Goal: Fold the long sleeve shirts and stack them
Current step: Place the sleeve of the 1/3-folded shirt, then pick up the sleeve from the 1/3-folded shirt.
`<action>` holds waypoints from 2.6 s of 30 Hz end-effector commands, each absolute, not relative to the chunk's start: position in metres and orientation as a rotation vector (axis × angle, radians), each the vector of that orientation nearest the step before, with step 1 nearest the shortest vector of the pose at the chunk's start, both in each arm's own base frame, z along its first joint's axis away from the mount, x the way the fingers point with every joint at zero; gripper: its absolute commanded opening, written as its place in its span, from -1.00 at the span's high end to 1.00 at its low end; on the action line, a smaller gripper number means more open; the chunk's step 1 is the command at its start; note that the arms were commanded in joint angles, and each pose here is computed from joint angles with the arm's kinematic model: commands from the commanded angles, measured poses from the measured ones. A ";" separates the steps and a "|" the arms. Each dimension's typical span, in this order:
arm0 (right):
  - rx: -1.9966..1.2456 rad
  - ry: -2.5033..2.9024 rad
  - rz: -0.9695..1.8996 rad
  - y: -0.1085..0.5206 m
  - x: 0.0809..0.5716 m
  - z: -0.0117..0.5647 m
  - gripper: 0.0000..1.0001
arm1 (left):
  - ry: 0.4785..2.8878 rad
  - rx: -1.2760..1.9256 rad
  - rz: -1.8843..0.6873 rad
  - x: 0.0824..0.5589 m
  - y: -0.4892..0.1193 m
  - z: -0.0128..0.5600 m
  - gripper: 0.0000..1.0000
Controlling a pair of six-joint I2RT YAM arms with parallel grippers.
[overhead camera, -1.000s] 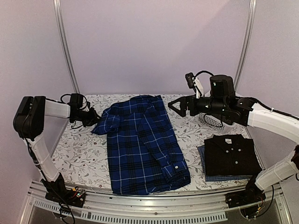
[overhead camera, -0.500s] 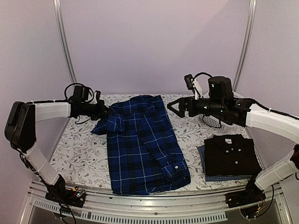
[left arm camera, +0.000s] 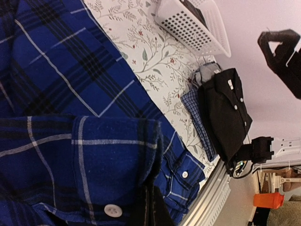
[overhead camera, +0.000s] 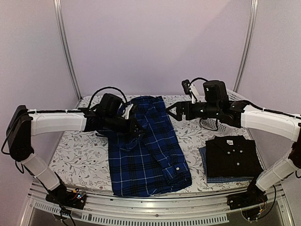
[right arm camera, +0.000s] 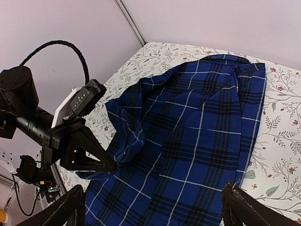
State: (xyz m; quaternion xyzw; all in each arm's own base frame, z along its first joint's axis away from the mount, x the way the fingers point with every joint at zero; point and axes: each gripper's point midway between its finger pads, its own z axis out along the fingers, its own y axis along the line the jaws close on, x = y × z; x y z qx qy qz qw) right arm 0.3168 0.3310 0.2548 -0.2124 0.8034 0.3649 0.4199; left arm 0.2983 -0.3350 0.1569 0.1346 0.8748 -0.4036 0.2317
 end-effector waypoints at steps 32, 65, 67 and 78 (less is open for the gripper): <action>-0.583 2.475 0.840 0.395 0.293 0.081 -0.60 | 2.599 0.391 -0.885 0.270 -0.317 0.098 0.57; -0.539 2.571 0.913 0.431 0.307 0.035 -0.06 | 2.688 0.282 -0.912 0.272 -0.296 0.045 0.62; -0.536 2.577 0.931 0.433 0.306 0.033 -0.02 | 2.694 0.282 -0.910 0.272 -0.296 0.042 0.63; -0.365 2.562 1.017 0.415 0.313 0.038 0.29 | 2.729 0.271 -0.899 0.270 -0.294 0.028 0.64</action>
